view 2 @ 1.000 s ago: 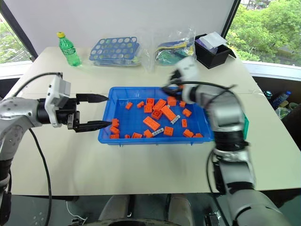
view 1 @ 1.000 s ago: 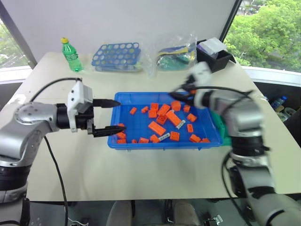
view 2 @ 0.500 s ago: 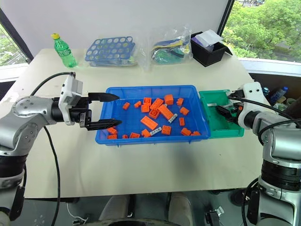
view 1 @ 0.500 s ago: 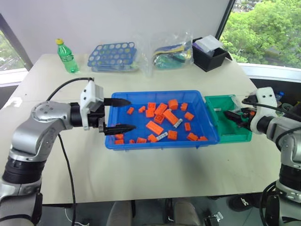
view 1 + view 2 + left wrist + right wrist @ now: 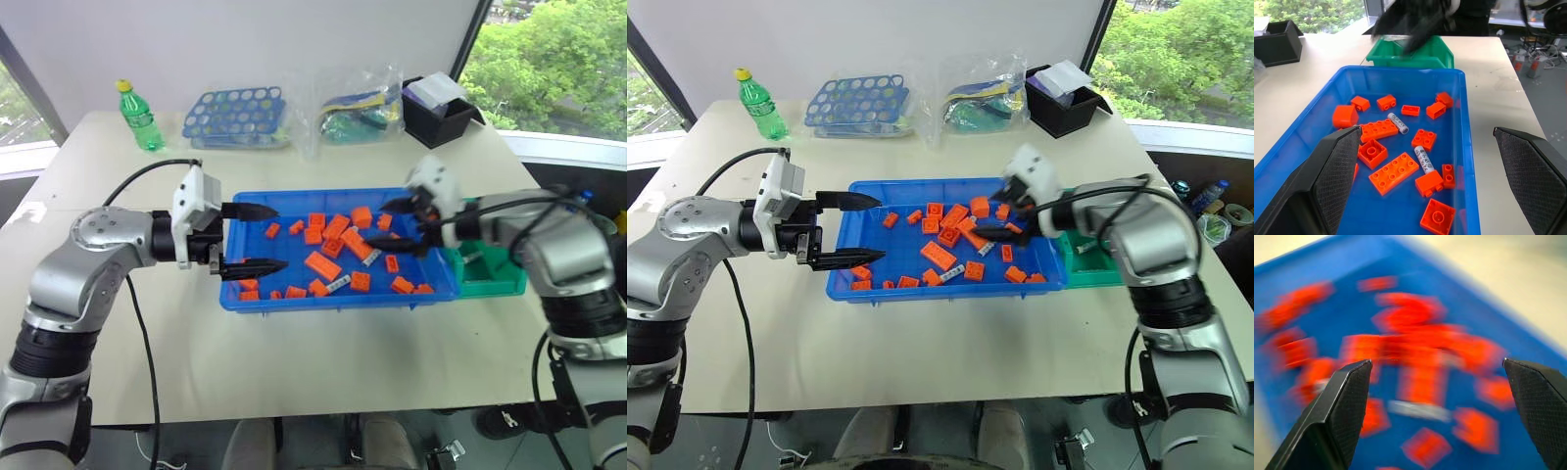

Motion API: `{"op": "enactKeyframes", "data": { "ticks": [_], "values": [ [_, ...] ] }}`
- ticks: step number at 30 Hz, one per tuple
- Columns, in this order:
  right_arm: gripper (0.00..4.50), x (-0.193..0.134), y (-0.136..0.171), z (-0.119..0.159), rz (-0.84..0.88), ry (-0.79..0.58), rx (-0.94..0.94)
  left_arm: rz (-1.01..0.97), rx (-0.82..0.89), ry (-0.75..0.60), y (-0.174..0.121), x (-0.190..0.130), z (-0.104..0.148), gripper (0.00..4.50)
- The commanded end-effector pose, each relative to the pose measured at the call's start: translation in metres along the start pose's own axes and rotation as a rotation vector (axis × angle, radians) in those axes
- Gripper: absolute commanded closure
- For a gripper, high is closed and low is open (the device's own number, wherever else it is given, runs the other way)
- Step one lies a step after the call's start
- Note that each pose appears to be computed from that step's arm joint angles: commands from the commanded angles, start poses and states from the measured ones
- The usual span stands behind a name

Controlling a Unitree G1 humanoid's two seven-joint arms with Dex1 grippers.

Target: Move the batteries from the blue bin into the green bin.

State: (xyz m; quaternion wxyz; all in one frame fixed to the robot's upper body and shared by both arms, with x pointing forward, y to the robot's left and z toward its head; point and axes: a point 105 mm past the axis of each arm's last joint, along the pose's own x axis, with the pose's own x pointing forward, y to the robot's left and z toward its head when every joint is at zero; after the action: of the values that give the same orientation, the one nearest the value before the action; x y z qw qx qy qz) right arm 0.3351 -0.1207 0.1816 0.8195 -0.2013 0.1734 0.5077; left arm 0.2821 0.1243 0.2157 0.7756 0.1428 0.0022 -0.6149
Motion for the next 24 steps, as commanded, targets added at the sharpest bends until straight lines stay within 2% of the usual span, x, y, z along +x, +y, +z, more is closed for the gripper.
{"op": "enactKeyframes", "data": {
  "ticks": [1,6,16,19,20,23,24],
  "values": [
    [0.1,0.023,0.007,-0.005,0.135,0.073,-0.133,0.006,0.051,-0.01,-0.005,-0.002,0.011,0.0],
    [0.1,0.049,0.011,-0.027,0.244,0.161,-0.212,0.043,0.066,-0.003,-0.007,-0.008,0.014,0.0],
    [0.1,0.066,0.01,-0.051,0.337,0.234,-0.265,0.119,0.072,0.003,-0.009,-0.018,0.019,0.0],
    [0.92,0.07,0.012,-0.05,0.35,0.22,-0.26,0.113,0.067,0.003,-0.011,-0.018,0.02,0.0],
    [1.51,0.07,0.013,-0.05,0.358,0.218,-0.259,0.108,0.064,0.003,-0.012,-0.018,0.02,0.0],
    [2.91,0.07,0.016,-0.05,0.371,0.21,-0.25,0.089,0.061,0.007,-0.015,-0.017,0.021,0.0],
    [3.53,0.069,0.017,-0.05,0.37,0.203,-0.245,0.086,0.06,0.008,-0.015,-0.016,0.02,0.0]
  ]
}}
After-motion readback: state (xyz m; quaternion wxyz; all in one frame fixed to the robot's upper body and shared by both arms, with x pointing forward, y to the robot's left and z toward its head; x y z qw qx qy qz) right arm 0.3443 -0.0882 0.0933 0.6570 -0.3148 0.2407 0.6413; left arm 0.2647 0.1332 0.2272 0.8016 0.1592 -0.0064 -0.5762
